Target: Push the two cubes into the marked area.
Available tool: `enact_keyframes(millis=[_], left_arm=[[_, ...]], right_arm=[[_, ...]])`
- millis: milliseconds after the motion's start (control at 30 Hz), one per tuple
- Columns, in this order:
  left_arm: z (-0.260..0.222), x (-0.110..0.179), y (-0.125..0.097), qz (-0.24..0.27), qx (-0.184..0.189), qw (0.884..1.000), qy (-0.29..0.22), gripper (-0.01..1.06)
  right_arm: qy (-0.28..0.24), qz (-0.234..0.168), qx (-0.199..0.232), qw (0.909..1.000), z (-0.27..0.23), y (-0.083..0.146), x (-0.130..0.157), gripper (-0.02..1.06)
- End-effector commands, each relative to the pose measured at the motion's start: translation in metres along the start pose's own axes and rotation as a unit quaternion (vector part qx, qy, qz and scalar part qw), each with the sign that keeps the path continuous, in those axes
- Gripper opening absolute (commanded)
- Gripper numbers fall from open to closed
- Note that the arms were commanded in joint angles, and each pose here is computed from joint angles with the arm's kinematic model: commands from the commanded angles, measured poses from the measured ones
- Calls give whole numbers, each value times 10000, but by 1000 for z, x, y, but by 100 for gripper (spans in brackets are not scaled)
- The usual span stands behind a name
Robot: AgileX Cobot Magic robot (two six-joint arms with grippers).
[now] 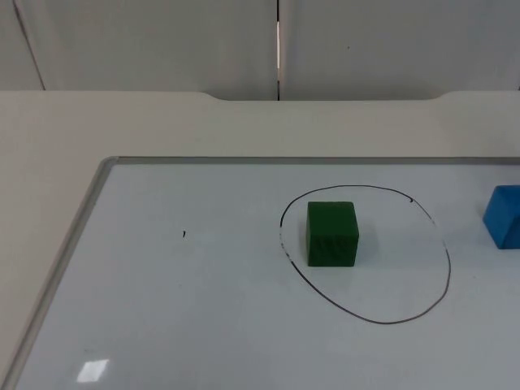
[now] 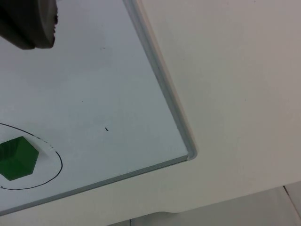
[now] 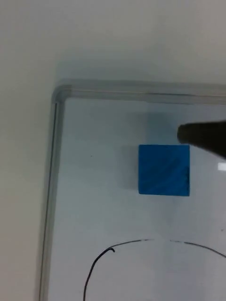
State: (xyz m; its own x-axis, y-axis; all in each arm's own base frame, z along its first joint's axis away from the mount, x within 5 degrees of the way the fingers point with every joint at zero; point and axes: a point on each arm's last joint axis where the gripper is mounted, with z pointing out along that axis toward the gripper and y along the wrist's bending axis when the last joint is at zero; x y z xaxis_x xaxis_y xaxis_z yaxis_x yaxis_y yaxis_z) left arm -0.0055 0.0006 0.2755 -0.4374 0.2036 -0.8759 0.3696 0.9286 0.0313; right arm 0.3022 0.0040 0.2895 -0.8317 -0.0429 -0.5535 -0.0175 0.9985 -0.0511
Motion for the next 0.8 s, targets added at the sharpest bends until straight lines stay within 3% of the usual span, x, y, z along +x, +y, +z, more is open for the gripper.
enact_keyframes(millis=[0,100,133,267,467,767], left_arm=[[0,0,0,-25,-21,10000,-51,0],[0,0,0,-25,-21,10000,-51,0],[0,0,0,-25,-21,10000,-51,0],[0,0,0,-25,-21,10000,-51,0],[0,0,0,-25,-21,10000,-51,0],[0,0,1,-13,-42,10000,-50,0]], right_arm=[[-42,-4,36,10000,12,-2,-5,61],[96,-24,22,9999,35,0,-5,43],[96,-24,22,9999,35,0,-5,43],[210,-41,3,9998,59,1,-4,23],[437,-59,-16,9990,88,3,1,4],[821,-94,-45,9966,130,5,14,0]])
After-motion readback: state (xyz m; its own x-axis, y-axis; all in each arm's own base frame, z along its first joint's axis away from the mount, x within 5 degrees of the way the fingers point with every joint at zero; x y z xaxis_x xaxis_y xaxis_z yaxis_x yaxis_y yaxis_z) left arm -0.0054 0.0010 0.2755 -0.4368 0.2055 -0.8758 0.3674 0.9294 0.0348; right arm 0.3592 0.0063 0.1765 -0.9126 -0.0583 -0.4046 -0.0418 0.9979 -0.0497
